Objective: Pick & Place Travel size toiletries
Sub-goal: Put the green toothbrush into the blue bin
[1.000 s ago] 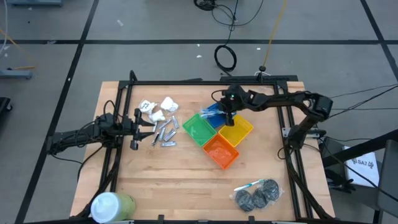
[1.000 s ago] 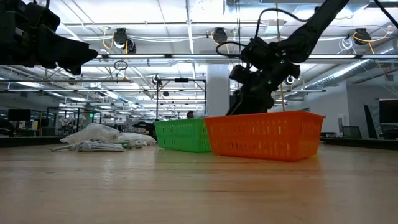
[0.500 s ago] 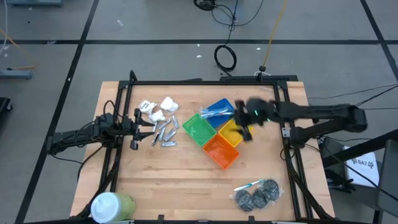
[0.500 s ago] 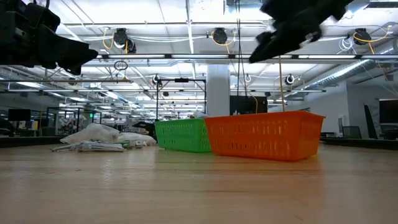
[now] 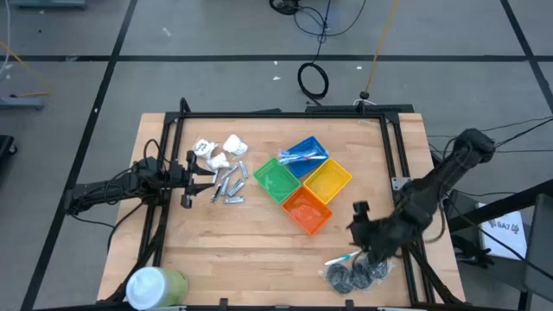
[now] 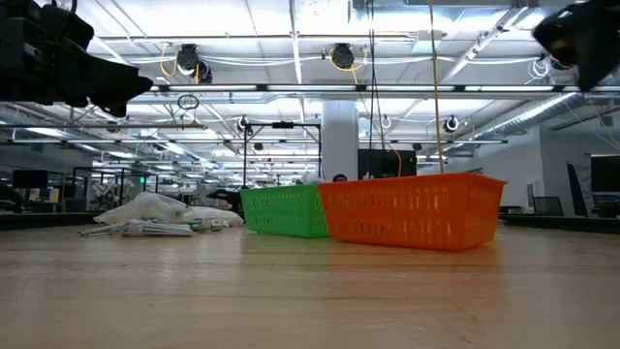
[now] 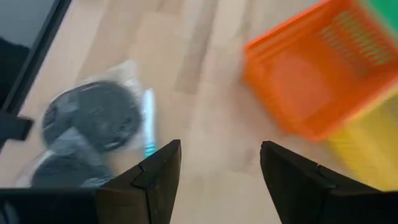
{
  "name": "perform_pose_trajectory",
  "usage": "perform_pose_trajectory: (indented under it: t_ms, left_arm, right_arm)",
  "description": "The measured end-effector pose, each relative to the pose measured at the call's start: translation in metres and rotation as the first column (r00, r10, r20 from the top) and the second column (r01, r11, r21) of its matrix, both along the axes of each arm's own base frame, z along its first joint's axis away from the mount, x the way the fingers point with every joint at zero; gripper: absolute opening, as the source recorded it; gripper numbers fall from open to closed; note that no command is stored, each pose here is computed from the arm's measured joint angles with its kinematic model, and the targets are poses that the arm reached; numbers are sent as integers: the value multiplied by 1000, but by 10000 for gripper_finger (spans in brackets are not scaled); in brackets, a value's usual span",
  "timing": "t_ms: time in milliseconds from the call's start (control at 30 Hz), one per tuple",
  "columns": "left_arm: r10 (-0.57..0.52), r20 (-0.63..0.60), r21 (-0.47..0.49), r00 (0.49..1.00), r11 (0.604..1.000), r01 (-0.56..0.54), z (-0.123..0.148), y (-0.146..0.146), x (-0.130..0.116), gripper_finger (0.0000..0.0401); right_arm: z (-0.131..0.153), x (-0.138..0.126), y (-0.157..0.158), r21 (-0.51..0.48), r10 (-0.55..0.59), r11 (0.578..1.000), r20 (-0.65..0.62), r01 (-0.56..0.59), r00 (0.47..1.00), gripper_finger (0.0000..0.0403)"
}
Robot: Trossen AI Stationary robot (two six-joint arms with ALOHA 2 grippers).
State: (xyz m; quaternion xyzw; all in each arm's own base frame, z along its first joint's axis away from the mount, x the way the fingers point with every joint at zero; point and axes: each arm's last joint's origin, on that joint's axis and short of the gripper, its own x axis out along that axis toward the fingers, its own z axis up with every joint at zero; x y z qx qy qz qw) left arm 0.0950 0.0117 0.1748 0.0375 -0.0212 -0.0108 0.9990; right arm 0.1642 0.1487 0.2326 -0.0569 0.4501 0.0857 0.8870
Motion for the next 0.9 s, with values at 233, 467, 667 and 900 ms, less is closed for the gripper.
perform_pose_trajectory:
  t_ms: [233,467,667,900]
  left_arm:
    - [0,0,0,1000,1000,0,0,0,0,159]
    - [0,0,0,1000,1000,0,0,0,0,159]
    - [0,0,0,1000,1000,0,0,0,0,159]
    - [0,0,0,1000,1000,0,0,0,0,159]
  right_arm:
    - [-45,9,33,-45,45,998,-65,-48,997,197]
    - [-80,15,40,-69,76,993,-200,-92,977,197]
    - [-84,19,47,9,115,993,-214,-116,970,191]
    - [-87,22,42,13,107,994,-204,-107,973,176]
